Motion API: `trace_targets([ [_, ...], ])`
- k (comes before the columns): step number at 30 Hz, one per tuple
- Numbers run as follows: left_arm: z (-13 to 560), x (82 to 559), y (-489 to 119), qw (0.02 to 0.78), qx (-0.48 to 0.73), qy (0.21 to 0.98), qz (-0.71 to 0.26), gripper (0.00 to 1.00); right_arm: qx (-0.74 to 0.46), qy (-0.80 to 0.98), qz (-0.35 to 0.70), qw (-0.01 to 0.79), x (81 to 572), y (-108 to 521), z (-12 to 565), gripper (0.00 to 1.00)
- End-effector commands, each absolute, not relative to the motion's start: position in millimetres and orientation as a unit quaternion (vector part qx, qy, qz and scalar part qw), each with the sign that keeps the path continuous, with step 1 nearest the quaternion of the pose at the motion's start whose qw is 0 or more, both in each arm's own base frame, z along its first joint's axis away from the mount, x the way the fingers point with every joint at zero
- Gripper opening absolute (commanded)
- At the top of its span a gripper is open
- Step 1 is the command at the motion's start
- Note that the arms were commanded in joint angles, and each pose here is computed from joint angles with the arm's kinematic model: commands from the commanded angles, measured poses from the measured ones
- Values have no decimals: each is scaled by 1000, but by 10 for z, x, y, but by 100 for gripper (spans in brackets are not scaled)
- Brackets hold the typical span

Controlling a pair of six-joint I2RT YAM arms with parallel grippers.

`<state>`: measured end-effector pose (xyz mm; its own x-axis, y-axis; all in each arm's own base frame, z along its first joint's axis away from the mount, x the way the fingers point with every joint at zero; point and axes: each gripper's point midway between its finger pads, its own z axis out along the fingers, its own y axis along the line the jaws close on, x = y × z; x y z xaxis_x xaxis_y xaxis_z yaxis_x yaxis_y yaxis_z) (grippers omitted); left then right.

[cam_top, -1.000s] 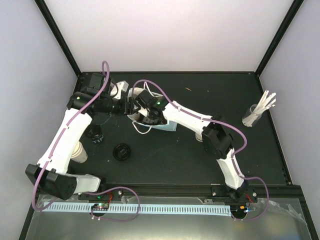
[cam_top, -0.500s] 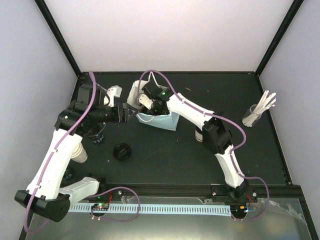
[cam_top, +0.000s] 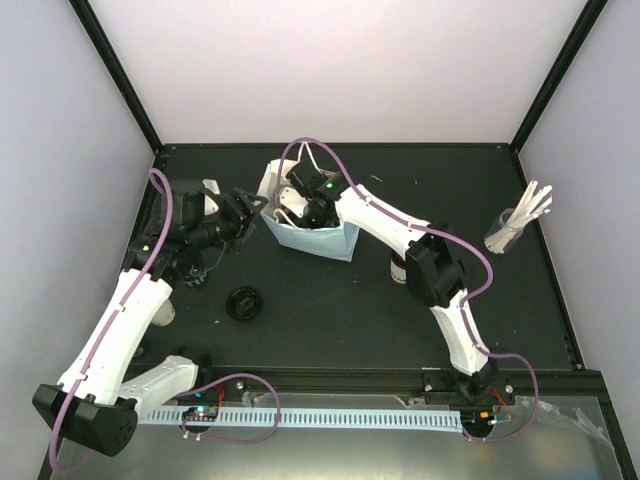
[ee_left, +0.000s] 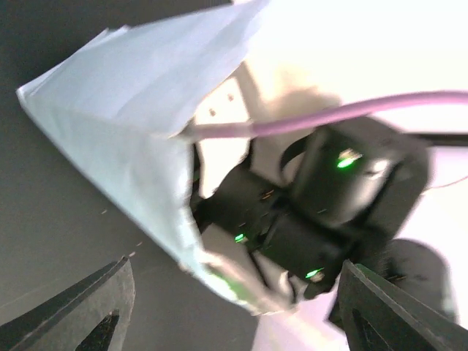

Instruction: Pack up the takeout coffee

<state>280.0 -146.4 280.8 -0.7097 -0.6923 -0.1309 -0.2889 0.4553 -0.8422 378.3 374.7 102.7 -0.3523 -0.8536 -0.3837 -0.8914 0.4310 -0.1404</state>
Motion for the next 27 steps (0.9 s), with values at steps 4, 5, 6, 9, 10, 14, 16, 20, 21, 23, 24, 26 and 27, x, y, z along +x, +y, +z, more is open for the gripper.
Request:
trace_targets([
  [4,3130,3122,-1470,248,-363,773,-457,75,-539,842,-37,14,3413,3072,-49,45],
  [5,3080,3134,-1477,238,-371,777,-449,71,-537,842,-42,16,3430,3063,-41,45],
  [6,3035,3135,-1479,228,-382,781,-439,68,-537,842,-46,17,3443,3056,-31,45],
  [9,2896,3141,-1465,214,-406,788,-411,67,-533,844,-56,24,3485,3042,-2,45],
  [10,2861,3137,-1466,209,-412,790,-404,66,-532,844,-56,25,3493,3044,-1,45],
  [14,2749,3157,-1517,192,-423,795,-391,67,-533,844,-56,26,3493,3055,0,45],
  [16,2710,3169,-1582,180,-420,799,-390,65,-533,844,-58,27,3501,3058,4,45],
  [20,2633,3188,-1733,158,-415,808,-387,39,-531,844,-70,37,3549,3055,12,44],
  [21,2629,3193,-1765,155,-413,810,-386,31,-529,844,-77,42,3577,3048,13,44],
  [23,2632,3197,-1819,152,-409,813,-386,16,-530,841,-91,54,3615,3049,24,44],
  [24,2640,3195,-1839,151,-408,812,-389,10,-532,839,-96,63,3631,3064,37,44],
  [26,2667,3206,-1862,152,-407,809,-395,2,-536,834,-106,79,3647,3081,69,44],
  [27,2682,3212,-1867,153,-407,808,-398,1,-537,831,-115,86,3661,3076,79,44],
])
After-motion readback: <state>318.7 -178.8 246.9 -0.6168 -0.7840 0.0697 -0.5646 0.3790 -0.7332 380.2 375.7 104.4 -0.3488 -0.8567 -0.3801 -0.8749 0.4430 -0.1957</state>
